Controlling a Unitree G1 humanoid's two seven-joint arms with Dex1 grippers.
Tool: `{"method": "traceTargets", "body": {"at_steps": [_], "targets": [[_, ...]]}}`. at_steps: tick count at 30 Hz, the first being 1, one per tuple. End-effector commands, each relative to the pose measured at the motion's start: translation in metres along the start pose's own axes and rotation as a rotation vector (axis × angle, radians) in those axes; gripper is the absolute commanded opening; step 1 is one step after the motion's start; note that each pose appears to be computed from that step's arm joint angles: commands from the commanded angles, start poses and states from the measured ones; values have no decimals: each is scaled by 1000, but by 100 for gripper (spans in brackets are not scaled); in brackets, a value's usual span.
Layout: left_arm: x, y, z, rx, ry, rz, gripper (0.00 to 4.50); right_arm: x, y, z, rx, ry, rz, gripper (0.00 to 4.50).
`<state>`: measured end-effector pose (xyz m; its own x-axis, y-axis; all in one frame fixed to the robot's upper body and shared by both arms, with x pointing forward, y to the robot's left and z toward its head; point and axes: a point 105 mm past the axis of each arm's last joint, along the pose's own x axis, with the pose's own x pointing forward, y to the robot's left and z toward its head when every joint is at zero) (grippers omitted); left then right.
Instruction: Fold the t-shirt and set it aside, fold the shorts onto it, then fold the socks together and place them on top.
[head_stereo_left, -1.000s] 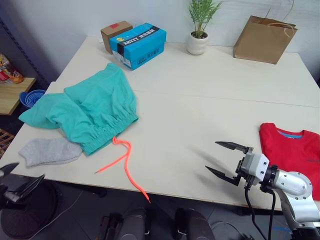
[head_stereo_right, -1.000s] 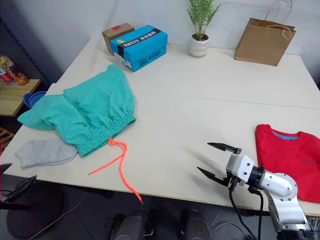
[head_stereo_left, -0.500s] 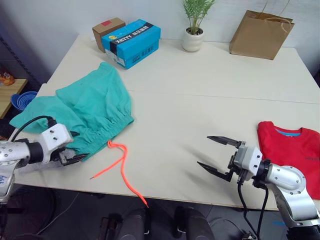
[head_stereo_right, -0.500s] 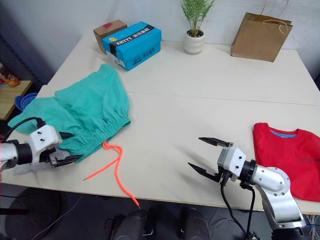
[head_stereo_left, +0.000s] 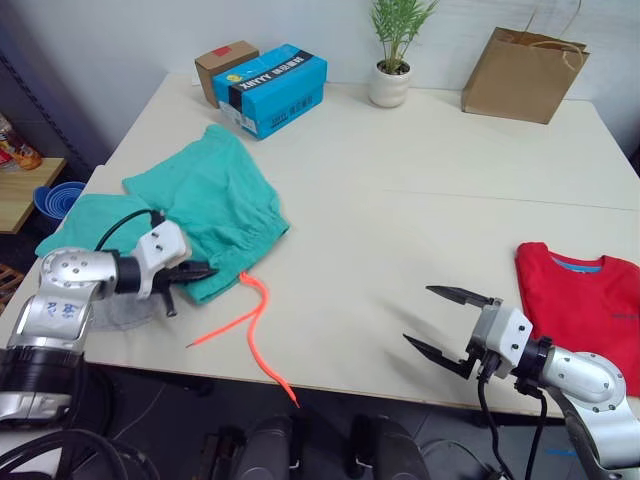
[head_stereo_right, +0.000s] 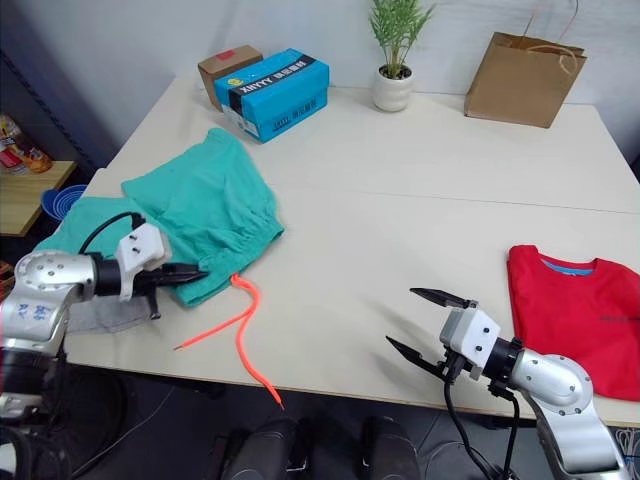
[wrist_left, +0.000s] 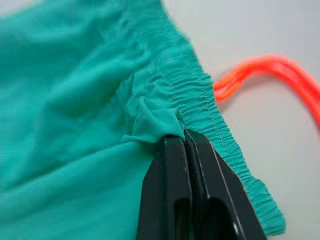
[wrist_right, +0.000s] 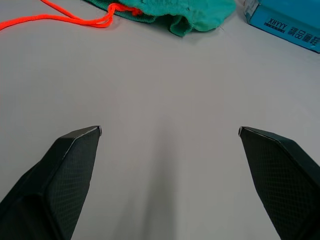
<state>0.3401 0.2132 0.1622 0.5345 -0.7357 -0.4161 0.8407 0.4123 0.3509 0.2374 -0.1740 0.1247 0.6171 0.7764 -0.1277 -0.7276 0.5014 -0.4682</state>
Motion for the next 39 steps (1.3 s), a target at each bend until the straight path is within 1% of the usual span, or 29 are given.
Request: {"method": "traceTargets", "body": {"at_steps": [1, 3, 5, 8, 10, 12, 14, 16, 18, 19, 21, 22, 24, 25, 27, 29, 30, 32, 33, 34, 36, 37, 38, 39], "targets": [[20, -7, 36, 75, -104, -121, 2, -9, -7, 7, -39, 0, -29, 450], [36, -17, 55, 134, -147, -214, 2, -16, -10, 4, -43, 20, -46, 450], [54, -31, 77, 172, -210, -302, 2, -27, -16, 2, -43, 44, -75, 450], [77, -51, 103, 189, -300, -403, 2, -42, -27, 2, -37, 72, -126, 450], [95, -68, 117, 174, -354, -469, 2, -50, -28, 0, -39, 100, -121, 450], [117, -93, 123, 129, -382, -558, 2, -54, -28, -1, -43, 122, -116, 450], [134, -112, 126, 101, -396, -606, 2, -57, -29, -1, -51, 137, -116, 450], [149, -125, 129, 57, -409, -630, 2, -62, -33, -1, -55, 151, -132, 450], [157, -133, 131, 31, -423, -633, 2, -66, -36, -1, -57, 161, -143, 450], [162, -135, 135, -14, -446, -622, 21, -68, -39, 0, -60, 167, -146, 450], [171, -137, 135, -90, -414, -582, 61, -68, -43, 2, -60, 168, -149, 450], [170, -136, 135, -117, -392, -577, 93, -66, -44, 4, -50, 160, -146, 450], [150, -124, 143, -115, -425, -567, 154, -57, -41, 9, 51, 125, -126, 450], [139, -120, 143, -96, -426, -575, 185, -52, -39, 12, 90, 115, -111, 450], [116, -112, 137, -59, -418, -585, 246, -40, -33, 18, 142, 96, -58, 450], [97, -101, 132, -44, -426, -560, 305, -31, -23, 24, 186, 83, 1, 450], [89, -94, 128, -30, -426, -521, 335, -27, -15, 27, 217, 85, 48, 450], [62, -74, 100, 14, -371, -427, 392, -14, 4, 35, 245, 73, 135, 450], [48, -65, 84, 31, -330, -374, 429, -5, 12, 37, 244, 69, 157, 450], [40, -61, 75, 42, -304, -345, 448, 0, 16, 38, 240, 67, 164, 450], [25, -56, 54, 67, -229, -304, 448, 13, 22, 39, 236, 56, 151, 450], [13, -54, 39, 89, -175, -272, 448, 22, 27, 35, 222, 63, 134, 450], [5, -54, 30, 107, -136, -253, 448, 28, 31, 33, 210, 69, 121, 450], [-1, -51, 24, 100, -131, -218, 448, 33, 34, 29, 186, 87, 112, 450]]}}
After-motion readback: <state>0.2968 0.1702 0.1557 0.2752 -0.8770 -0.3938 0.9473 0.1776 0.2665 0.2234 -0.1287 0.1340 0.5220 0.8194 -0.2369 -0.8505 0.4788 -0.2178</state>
